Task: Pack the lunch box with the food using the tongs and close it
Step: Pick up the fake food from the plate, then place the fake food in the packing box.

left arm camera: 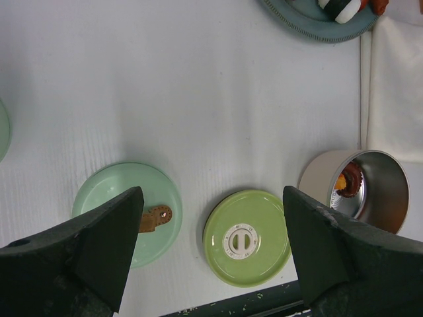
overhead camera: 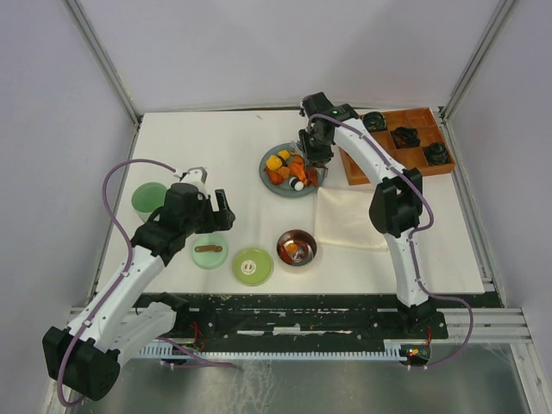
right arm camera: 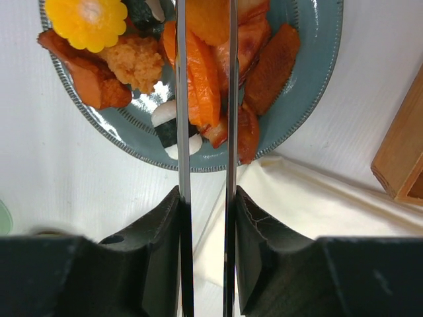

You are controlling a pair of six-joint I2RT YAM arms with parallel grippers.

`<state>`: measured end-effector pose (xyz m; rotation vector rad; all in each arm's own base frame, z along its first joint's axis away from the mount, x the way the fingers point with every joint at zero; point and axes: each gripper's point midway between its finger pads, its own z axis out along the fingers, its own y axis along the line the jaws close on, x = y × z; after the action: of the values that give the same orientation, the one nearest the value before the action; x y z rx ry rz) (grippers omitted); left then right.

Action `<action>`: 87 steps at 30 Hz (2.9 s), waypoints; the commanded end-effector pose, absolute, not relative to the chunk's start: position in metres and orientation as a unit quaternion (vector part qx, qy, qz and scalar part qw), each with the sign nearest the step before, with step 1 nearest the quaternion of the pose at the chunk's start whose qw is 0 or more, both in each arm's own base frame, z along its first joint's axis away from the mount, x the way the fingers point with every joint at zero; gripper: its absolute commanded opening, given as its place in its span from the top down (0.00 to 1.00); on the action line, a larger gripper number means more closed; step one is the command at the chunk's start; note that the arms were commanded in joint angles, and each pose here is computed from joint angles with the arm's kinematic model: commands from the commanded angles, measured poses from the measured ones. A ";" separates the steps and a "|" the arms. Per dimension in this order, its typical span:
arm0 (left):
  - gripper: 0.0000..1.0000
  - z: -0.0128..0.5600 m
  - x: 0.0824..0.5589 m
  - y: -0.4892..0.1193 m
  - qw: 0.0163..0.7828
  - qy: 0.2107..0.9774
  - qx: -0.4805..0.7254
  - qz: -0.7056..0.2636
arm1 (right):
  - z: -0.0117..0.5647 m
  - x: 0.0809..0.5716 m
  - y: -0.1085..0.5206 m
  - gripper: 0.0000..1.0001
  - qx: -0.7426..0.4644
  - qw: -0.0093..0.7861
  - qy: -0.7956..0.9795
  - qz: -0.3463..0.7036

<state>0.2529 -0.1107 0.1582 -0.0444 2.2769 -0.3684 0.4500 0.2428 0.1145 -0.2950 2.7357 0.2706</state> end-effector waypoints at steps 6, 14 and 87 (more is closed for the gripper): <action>0.08 0.167 0.260 -0.115 0.422 0.892 -0.022 -0.162 | 0.179 0.444 0.246 0.67 -0.090 0.251 0.953 0.141; 0.08 0.168 0.260 -0.115 0.423 0.891 -0.022 -0.162 | 0.197 0.427 0.243 0.67 -0.091 0.254 0.950 0.157; 0.08 0.169 0.259 -0.118 0.424 0.889 -0.018 -0.170 | 0.209 0.133 0.224 0.48 -0.356 0.121 0.921 0.101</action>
<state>0.2511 -0.1144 0.1589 -0.0318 2.2793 -0.3945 0.1168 0.2146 0.1756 -1.1044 2.8577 0.2257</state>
